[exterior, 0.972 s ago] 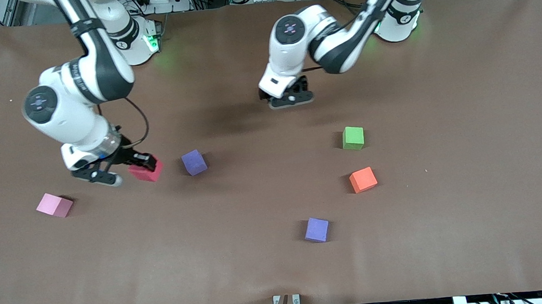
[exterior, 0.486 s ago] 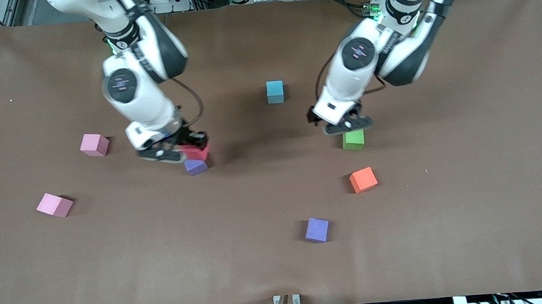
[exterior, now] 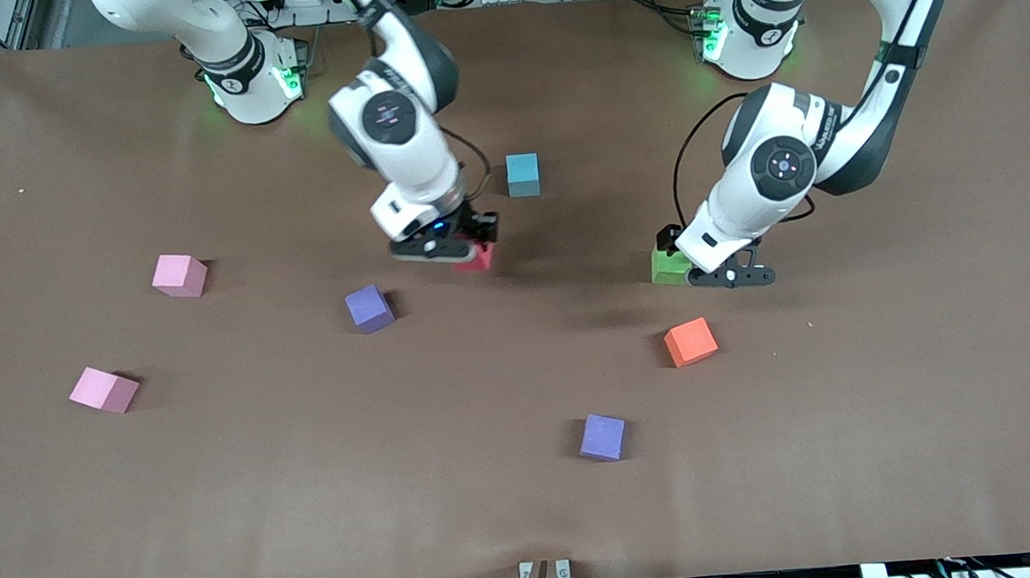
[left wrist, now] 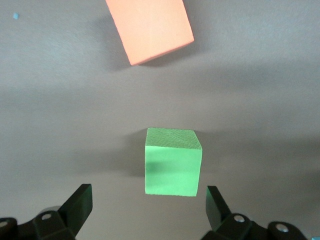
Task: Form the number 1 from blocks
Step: 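Grasp the green cube with the left gripper while the right lowers pink, then lift the green cube with the left gripper while the right releases pink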
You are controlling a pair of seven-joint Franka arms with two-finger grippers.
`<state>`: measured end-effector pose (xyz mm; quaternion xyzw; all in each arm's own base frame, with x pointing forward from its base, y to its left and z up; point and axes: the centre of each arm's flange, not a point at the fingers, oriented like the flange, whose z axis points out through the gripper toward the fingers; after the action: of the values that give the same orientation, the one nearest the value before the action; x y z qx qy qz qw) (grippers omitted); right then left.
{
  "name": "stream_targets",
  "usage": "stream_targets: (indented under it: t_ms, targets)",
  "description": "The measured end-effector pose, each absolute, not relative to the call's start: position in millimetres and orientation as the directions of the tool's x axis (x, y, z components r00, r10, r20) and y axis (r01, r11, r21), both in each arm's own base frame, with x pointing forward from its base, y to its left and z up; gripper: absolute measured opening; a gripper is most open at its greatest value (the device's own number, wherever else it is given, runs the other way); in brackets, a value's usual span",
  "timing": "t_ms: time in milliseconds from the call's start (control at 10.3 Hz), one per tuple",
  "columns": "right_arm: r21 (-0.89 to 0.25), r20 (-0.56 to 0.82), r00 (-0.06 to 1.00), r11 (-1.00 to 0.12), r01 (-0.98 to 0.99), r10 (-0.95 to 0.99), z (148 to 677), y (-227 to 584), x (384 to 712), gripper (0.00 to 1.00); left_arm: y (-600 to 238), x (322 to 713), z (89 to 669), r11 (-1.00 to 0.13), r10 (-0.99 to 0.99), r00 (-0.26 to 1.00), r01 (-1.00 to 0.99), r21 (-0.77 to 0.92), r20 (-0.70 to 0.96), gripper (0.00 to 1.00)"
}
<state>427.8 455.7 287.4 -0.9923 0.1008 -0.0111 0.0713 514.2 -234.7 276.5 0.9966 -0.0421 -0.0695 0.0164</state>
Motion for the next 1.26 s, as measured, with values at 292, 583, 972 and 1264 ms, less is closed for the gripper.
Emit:
stream_targets:
  t_ms: [292, 583, 972, 1264]
  targets:
    - [-0.128, -0.006, 0.984, -0.975, -0.179, -0.180, 265, 504, 393, 0.56, -239, 509, 240, -0.994, -0.090, 0.984, -0.081, 0.067, -0.151, 1.00]
    - [-0.097, -0.025, 0.990, -0.985, -0.141, -0.140, 239, 523, 367, 0.56, -238, 502, 220, -0.994, -0.089, 0.984, -0.077, 0.079, -0.157, 1.00]
    - [-0.096, -0.037, 0.993, -0.989, -0.115, -0.112, 236, 537, 346, 0.56, -242, 498, 210, -0.994, -0.084, 0.983, -0.071, 0.084, -0.164, 0.87]
    - [-0.078, -0.046, 0.993, -0.991, -0.113, -0.109, 229, 536, 343, 0.56, -244, 498, 208, -0.994, -0.087, 0.982, -0.074, 0.085, -0.166, 0.58]
